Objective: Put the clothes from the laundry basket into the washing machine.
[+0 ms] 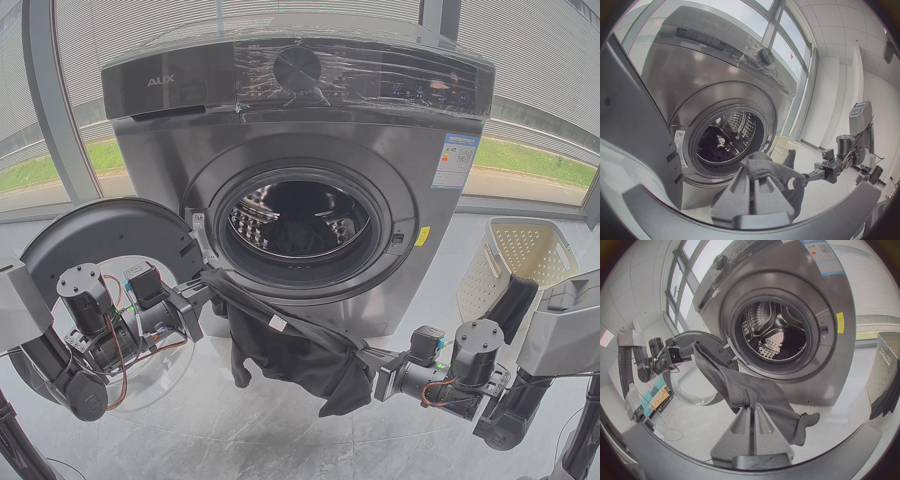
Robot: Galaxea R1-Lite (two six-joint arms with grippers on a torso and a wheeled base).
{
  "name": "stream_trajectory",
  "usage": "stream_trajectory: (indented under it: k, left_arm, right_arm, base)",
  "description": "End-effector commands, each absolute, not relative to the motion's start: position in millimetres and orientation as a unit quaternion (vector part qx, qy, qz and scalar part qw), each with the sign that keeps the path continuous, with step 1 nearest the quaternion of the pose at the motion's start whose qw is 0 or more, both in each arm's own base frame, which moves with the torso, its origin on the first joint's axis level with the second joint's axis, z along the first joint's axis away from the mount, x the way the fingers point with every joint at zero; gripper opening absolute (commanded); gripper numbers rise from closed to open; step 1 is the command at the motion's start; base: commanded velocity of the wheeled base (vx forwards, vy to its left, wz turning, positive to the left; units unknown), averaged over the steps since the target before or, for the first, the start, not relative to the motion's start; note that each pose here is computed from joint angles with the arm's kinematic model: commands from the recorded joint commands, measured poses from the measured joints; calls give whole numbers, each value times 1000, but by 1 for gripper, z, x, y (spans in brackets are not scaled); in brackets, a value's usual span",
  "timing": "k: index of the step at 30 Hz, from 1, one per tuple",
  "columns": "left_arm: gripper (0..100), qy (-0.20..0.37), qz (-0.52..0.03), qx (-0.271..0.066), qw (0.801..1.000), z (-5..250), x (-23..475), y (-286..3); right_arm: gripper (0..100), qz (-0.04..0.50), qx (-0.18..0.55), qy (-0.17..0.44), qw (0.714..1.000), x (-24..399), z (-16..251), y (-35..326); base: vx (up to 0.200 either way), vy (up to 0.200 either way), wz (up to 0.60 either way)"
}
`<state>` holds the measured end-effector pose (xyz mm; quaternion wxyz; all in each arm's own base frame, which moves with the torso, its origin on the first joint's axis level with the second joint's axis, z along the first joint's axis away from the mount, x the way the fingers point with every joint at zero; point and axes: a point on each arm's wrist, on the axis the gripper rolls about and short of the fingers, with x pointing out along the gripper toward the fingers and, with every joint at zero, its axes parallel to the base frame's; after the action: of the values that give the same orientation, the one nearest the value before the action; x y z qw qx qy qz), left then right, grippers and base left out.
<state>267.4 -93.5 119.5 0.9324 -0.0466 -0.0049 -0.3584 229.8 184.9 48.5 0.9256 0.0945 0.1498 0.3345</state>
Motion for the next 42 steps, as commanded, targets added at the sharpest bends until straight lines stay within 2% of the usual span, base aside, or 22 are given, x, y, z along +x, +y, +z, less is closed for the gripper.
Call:
stream_trajectory:
  k: [1,5,12,13,19,25,31,42]
  left_arm:
    - [0,-11,-365,-45,930,122,266,-97]
    - [0,-13,-376,-44,926,122,264,-104]
    - [0,-12,-377,-42,925,122,264,-105]
    - [0,-12,-377,-42,925,122,264,-105]
    - [0,-10,-380,-41,924,121,262,-107]
    - [0,-2,-381,-41,924,117,262,-109]
    - [0,-5,-363,-43,931,118,264,-110]
    - [0,-7,-365,-45,930,119,263,-114]
  right_arm:
    - [0,331,83,182,922,237,21,193]
    - [0,329,77,198,920,245,1,200]
    - [0,326,81,188,923,264,-13,211]
    - [100,326,82,185,923,267,-15,214]
    - [100,324,73,196,922,273,-36,220]
    - [100,327,54,203,921,271,-42,218]
    - [100,372,31,217,902,261,-46,217]
    - [100,414,35,159,896,275,-41,252]
  base:
    - [0,0,0]
    - [0,0,0]
    - [0,0,0]
    - [0,0,0]
    - [0,0,0]
    - [0,0,0]
    - [0,0,0]
    - [0,0,0]
